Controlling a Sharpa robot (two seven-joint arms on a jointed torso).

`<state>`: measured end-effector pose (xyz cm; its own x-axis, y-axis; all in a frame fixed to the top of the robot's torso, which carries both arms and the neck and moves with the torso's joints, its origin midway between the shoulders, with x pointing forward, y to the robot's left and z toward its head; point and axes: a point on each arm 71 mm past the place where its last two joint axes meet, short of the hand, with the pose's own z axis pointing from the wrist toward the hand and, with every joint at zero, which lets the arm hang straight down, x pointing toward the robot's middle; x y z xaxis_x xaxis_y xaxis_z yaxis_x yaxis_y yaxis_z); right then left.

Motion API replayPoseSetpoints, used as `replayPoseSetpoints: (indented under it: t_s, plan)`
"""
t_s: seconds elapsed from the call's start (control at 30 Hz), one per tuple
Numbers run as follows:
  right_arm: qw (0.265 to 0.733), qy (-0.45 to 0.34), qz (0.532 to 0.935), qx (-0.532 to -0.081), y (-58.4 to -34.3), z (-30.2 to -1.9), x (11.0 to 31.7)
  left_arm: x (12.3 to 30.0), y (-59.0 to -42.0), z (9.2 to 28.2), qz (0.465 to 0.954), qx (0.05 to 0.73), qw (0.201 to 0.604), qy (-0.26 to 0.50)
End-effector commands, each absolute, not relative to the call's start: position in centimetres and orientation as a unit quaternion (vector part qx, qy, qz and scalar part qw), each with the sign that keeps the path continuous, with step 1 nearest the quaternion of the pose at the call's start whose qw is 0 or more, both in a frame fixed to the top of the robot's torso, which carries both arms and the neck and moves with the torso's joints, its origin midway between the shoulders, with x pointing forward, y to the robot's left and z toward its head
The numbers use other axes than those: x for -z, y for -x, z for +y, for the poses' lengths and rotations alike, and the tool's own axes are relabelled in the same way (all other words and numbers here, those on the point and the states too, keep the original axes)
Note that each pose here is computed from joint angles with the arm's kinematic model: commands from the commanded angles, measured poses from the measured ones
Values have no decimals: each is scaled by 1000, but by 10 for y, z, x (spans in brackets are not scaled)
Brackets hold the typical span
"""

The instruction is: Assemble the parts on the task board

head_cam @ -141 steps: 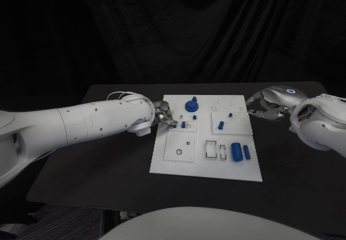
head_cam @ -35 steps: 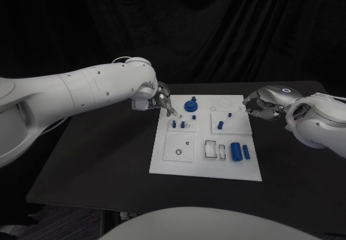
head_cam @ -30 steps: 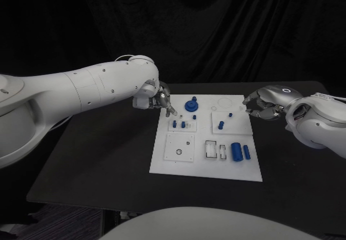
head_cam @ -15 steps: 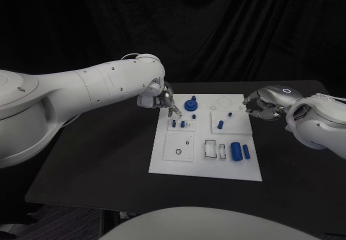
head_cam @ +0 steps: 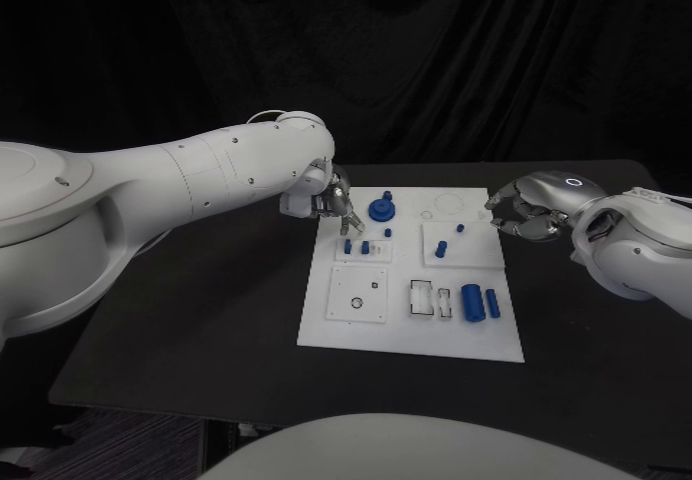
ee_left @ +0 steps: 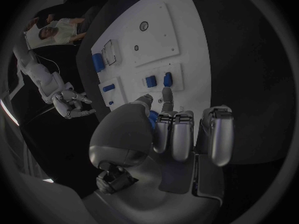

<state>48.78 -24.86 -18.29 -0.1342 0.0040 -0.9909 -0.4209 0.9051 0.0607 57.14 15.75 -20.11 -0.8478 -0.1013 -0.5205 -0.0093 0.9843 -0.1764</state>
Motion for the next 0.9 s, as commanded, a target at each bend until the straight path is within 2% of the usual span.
replayPoseSetpoints:
  t_s: [0.03, 0.9]
  plan:
    - [648, 138, 730, -166, -487, -249, 182, 204, -571, 156, 959, 88, 268, 29]
    - [648, 136, 732, -164, -486, -251, 182, 221, -566, 159, 964, 79, 252, 34]
